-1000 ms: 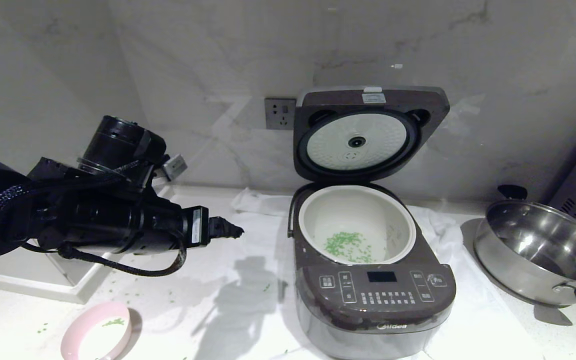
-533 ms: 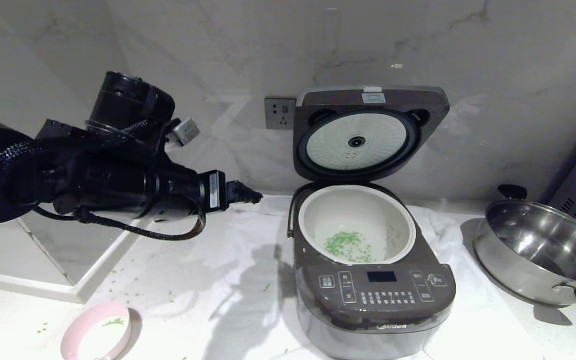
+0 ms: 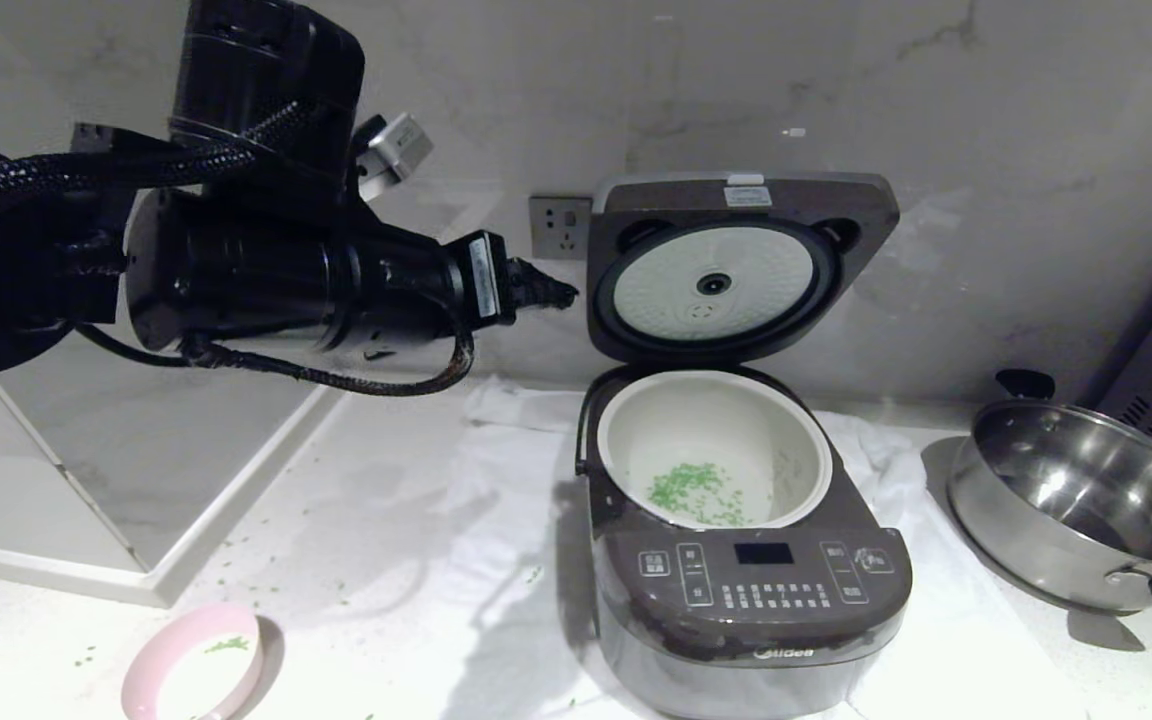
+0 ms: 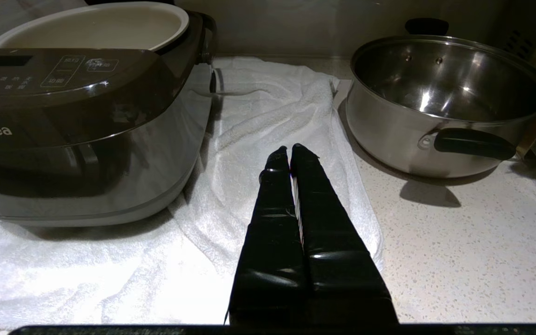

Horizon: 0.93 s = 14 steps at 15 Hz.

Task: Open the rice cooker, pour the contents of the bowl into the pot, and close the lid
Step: Close the rice cooker

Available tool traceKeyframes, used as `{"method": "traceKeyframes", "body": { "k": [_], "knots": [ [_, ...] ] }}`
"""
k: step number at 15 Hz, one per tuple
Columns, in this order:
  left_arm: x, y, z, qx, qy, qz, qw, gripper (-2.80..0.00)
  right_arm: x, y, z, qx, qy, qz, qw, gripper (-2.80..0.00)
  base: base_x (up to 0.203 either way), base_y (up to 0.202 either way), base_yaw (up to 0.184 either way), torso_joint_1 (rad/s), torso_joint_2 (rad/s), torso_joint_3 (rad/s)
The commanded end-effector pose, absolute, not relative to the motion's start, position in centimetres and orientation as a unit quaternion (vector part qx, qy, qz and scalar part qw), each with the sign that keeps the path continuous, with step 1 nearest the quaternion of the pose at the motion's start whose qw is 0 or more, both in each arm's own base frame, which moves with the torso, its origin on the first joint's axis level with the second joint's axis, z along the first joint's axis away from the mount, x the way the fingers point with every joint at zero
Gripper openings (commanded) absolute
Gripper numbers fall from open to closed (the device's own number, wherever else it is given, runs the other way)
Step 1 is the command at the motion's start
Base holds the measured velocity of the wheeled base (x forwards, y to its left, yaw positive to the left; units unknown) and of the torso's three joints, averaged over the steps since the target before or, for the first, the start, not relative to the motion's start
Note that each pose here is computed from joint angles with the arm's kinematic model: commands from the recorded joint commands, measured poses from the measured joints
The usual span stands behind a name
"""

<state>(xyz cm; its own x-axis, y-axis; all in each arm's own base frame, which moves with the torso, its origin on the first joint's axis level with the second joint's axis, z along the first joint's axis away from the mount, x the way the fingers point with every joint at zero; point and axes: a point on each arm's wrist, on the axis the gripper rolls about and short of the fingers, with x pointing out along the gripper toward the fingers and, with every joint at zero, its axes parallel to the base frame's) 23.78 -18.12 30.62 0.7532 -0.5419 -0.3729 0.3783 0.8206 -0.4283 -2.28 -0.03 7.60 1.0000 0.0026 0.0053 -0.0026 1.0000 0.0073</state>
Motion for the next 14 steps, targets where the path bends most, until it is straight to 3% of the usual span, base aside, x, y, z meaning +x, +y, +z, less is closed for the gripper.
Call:
{"method": "traceKeyframes", "body": {
  "k": [1, 6, 11, 14],
  "knots": [
    [23.7, -18.4, 32.4, -0.178, 0.215, -0.263, 0.924, -2.80, -2.3, 0.0, 7.6, 0.004, -0.002, 0.002, 1.000, -2.80, 0.000, 0.000, 0.000, 0.000, 0.00, 0.000],
    [26.7, -23.3, 35.1, -0.177, 0.147, -0.287, 0.930, -2.80, -2.3, 0.0, 7.6, 0.003, -0.002, 0.002, 1.000, -2.80, 0.000, 0.000, 0.000, 0.000, 0.00, 0.000],
    [29.8, -31.4, 31.6, -0.193, 0.028, -0.208, 0.959, -2.80, -2.3, 0.0, 7.6, 0.004, -0.002, 0.002, 1.000, -2.80, 0.000, 0.000, 0.000, 0.000, 0.00, 0.000],
    [30.0, -32.5, 31.1, -0.221, -0.015, -0.152, 0.963, -2.80, -2.3, 0.0, 7.6, 0.004, -0.002, 0.002, 1.000, -2.80, 0.000, 0.000, 0.000, 0.000, 0.00, 0.000]
  ]
}}
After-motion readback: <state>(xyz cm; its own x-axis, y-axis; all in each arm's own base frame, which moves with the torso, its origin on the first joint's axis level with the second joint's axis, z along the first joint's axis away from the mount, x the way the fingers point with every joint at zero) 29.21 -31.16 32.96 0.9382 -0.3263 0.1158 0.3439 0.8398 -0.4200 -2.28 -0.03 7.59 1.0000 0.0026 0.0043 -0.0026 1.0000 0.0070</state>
